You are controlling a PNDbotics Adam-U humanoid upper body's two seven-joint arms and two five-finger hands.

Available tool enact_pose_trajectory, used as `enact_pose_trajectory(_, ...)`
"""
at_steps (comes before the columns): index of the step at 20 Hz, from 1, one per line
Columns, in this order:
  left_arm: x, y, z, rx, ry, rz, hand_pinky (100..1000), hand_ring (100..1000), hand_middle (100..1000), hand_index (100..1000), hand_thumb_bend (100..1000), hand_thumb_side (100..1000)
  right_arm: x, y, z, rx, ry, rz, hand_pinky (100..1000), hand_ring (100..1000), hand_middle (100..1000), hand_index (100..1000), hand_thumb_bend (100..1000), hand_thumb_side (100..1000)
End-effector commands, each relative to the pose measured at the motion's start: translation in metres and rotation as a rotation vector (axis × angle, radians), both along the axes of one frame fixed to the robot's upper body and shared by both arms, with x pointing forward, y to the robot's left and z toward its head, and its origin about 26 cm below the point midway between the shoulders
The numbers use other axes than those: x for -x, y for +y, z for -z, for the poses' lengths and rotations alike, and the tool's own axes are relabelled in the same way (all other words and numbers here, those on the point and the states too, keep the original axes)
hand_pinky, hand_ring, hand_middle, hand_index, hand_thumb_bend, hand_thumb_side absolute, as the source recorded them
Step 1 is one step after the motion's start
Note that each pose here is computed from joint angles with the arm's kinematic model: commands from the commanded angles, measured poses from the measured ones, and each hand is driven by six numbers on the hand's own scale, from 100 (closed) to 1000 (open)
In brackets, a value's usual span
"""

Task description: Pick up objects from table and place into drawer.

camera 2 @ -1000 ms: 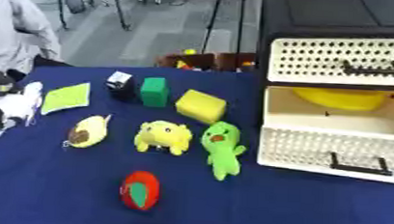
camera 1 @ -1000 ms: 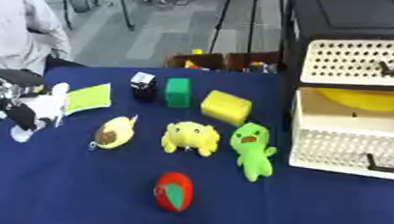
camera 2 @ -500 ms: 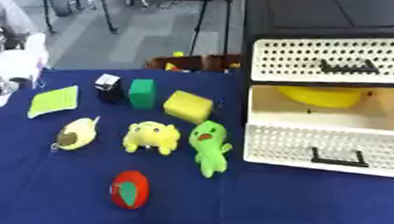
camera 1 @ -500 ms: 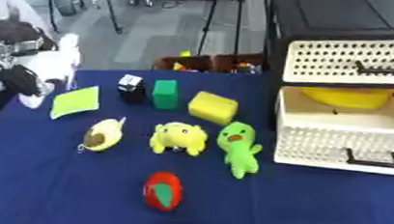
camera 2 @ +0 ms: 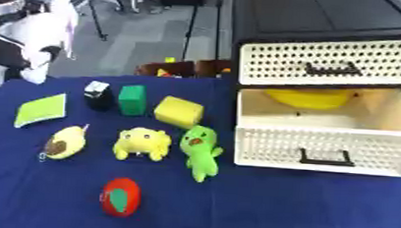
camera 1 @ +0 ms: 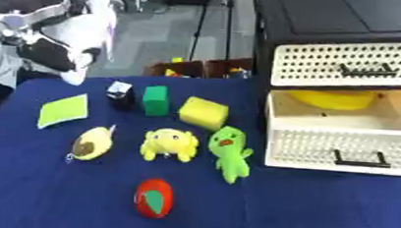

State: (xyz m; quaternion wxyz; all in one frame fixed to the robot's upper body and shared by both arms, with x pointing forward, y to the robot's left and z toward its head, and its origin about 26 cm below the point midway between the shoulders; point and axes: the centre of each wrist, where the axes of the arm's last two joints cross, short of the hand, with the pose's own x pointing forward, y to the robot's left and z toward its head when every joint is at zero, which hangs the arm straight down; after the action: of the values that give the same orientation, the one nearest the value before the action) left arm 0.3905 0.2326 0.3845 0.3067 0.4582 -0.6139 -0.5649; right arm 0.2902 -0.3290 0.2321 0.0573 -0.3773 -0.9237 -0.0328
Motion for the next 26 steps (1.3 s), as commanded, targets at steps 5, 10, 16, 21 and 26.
enact_pose_trajectory(5,0.002,-0.049,-0.020,0.089,-0.060,0.154,102,438,434,709,100,344,0.001,0.002,-0.015,0.010,-0.040,-0.035,468,660,569,806,100,764)
enact_pose_trajectory(10,0.002,-0.079,-0.025,0.167,-0.083,0.227,100,425,419,688,106,336,0.000,0.004,-0.019,0.006,-0.044,-0.055,468,660,569,806,100,766)
enact_pose_trajectory(16,-0.016,-0.102,-0.012,0.254,-0.063,0.234,100,414,406,673,121,328,-0.002,0.007,-0.028,0.010,-0.063,-0.085,468,660,570,806,100,770)
enact_pose_trajectory(21,-0.027,-0.114,-0.008,0.320,-0.068,0.261,100,409,400,665,139,326,-0.003,0.009,-0.035,0.016,-0.079,-0.109,468,660,570,806,100,771)
enact_pose_trajectory(26,-0.037,-0.123,-0.001,0.382,-0.071,0.272,100,403,391,653,152,322,-0.004,0.012,-0.042,0.016,-0.096,-0.132,467,660,570,805,100,772)
